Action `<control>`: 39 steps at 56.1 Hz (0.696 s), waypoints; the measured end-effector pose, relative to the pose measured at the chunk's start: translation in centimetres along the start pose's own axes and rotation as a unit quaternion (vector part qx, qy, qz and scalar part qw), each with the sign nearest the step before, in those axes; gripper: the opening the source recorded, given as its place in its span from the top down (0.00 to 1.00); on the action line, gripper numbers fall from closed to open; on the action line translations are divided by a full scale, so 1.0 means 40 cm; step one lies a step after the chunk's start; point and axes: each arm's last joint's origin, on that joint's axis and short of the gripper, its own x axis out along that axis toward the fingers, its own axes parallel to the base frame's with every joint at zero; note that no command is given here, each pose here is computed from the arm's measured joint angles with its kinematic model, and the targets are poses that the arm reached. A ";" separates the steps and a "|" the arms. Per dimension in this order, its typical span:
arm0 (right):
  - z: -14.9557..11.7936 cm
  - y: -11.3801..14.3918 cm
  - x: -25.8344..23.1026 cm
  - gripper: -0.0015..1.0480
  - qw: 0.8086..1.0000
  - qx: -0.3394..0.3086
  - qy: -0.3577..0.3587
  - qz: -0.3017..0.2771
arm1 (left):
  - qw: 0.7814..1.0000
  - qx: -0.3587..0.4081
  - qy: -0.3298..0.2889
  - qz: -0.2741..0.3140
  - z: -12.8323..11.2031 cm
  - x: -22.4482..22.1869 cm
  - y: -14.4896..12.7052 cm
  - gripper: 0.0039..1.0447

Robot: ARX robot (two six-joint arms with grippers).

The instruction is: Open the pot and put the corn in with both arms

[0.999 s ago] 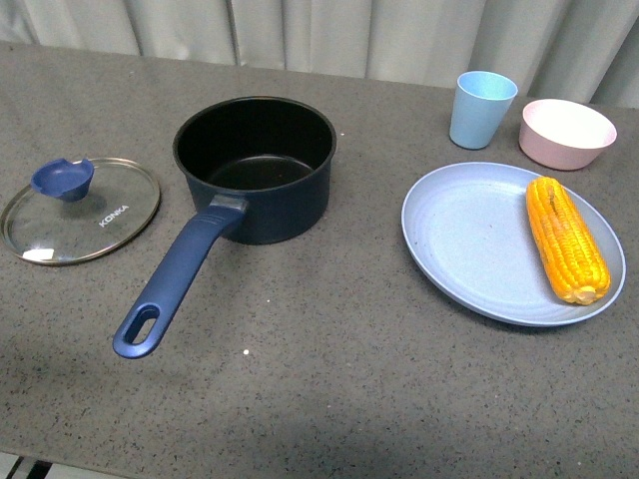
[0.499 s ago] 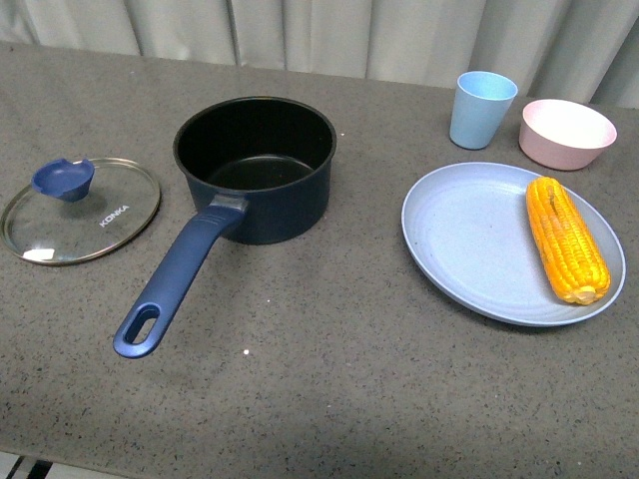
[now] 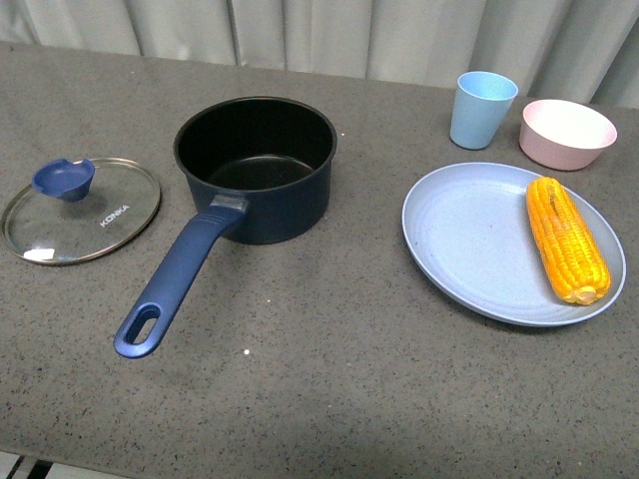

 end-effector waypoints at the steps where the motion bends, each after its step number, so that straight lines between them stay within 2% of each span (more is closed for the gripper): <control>1: 0.000 0.000 0.000 0.09 1.000 0.000 0.000 0.000 | 1.000 0.000 0.000 0.000 0.000 -0.001 0.000 0.97; 28: 0.000 0.000 0.000 0.09 1.000 0.000 0.000 0.000 | 1.000 0.000 0.000 0.000 -0.001 -0.028 0.000 0.97; 32: 0.000 0.000 0.000 0.09 1.000 0.000 0.000 0.000 | 1.000 0.000 0.017 0.000 -0.012 -0.048 0.000 0.97; 39: 0.000 0.000 0.000 0.09 1.000 0.000 0.000 0.000 | 1.000 0.000 0.003 0.000 -0.007 -0.055 0.000 0.97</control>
